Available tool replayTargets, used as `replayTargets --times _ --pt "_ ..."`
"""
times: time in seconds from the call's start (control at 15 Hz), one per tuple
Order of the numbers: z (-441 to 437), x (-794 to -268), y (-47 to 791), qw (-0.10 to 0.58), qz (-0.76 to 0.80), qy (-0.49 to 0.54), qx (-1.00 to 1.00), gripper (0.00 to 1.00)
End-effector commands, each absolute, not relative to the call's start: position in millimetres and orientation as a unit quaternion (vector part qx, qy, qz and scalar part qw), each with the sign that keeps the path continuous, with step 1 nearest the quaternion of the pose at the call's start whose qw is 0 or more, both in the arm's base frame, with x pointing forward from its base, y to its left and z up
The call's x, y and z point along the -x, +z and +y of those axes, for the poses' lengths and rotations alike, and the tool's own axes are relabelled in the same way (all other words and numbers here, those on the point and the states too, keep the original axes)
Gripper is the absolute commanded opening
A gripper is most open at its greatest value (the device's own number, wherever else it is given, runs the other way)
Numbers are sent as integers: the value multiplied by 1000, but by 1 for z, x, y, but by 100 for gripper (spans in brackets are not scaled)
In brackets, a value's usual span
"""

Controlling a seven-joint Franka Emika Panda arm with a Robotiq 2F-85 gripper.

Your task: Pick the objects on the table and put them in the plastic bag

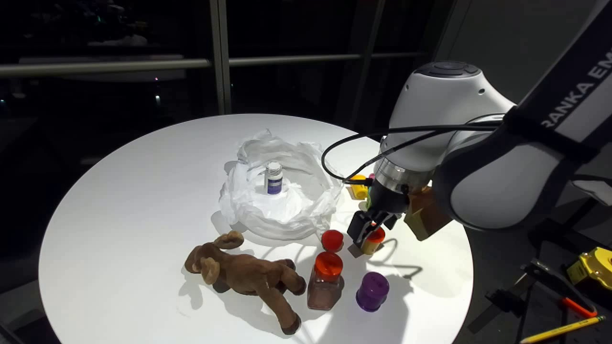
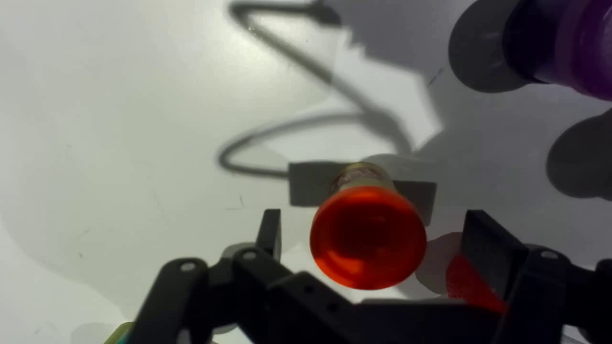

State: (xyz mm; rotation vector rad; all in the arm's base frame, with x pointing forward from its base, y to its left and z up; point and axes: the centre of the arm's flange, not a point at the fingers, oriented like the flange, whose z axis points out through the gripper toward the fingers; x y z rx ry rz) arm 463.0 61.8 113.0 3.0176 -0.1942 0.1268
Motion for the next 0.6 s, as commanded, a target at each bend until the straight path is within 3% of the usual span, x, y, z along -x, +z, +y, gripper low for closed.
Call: replayTargets --times 0.0,0.33,0.53 --pt "61 -483 107 74 -87 49 -992 66" --pt "46 -490 121 101 -127 24 -986 27" --pt "42 -506 160 122 -163 18 -979 27"
